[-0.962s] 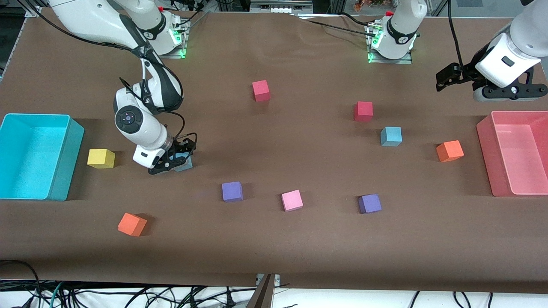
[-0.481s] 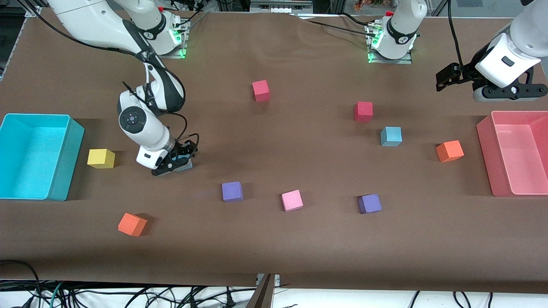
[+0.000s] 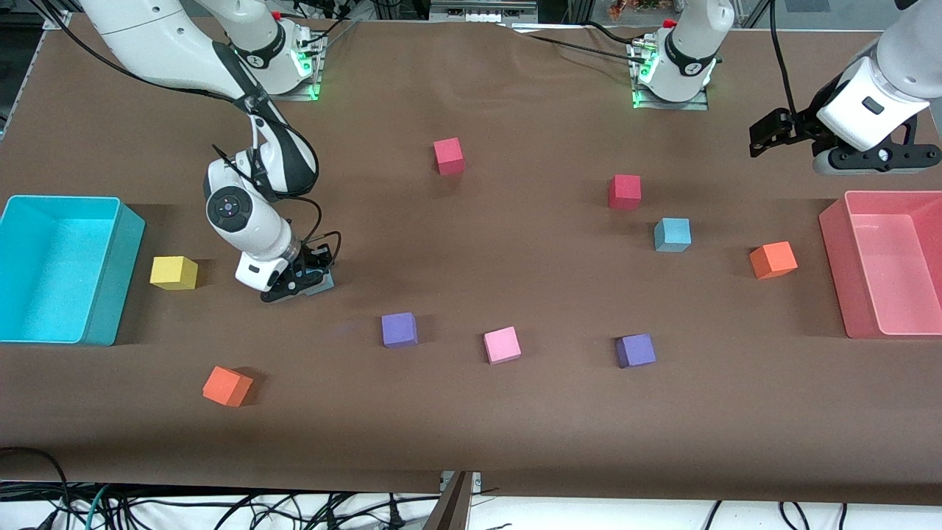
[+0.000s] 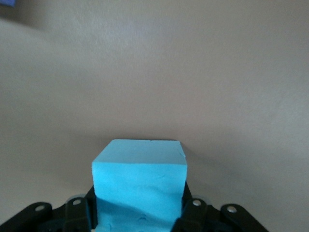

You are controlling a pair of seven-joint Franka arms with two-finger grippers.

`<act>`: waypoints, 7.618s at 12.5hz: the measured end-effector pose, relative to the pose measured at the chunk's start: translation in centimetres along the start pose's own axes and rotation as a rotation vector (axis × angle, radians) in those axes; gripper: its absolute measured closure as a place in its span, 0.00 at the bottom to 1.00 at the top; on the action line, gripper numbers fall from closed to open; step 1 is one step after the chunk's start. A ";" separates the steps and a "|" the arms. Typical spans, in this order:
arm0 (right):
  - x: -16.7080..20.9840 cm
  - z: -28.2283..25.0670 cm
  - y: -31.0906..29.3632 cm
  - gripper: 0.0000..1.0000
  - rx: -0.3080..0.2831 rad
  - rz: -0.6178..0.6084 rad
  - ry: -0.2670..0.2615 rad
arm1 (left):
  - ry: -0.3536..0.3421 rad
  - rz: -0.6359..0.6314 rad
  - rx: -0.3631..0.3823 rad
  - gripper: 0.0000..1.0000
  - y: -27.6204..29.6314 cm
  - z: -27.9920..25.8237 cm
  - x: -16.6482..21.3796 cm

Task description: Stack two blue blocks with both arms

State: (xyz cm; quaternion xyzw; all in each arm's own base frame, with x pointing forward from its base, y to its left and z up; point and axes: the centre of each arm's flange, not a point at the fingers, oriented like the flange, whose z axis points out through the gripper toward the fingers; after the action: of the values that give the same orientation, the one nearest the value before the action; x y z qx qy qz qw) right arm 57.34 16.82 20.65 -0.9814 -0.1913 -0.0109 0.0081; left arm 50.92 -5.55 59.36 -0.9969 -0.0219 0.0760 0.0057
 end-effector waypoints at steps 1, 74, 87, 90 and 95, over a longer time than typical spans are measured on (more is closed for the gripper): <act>0.4 -0.9 0.2 0.39 -0.002 0.010 -0.002 | 0.000 0.000 0.000 0.00 0.0 0.0 0.0; 0.0 7.6 -21.2 0.00 0.557 -0.568 0.645 | 0.039 -0.209 -0.135 0.48 33.7 17.1 8.1; -0.3 7.9 -21.6 0.00 0.521 -0.695 0.677 | 0.000 -0.229 -0.093 0.48 43.9 26.5 8.3; -0.6 8.2 -21.6 0.00 0.522 -0.703 0.675 | -0.006 -0.232 -0.079 0.48 44.6 28.0 8.1; -0.8 8.3 -21.7 0.00 0.530 -0.709 0.673 | -0.009 -0.238 -0.074 0.48 45.8 29.8 7.4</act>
State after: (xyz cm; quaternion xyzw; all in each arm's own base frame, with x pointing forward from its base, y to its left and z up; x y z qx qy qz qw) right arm 48.60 36.85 12.57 -0.7635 -0.4931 -0.2775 0.3113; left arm 55.69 -50.76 28.09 -0.9864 -0.1429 0.0784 -0.0224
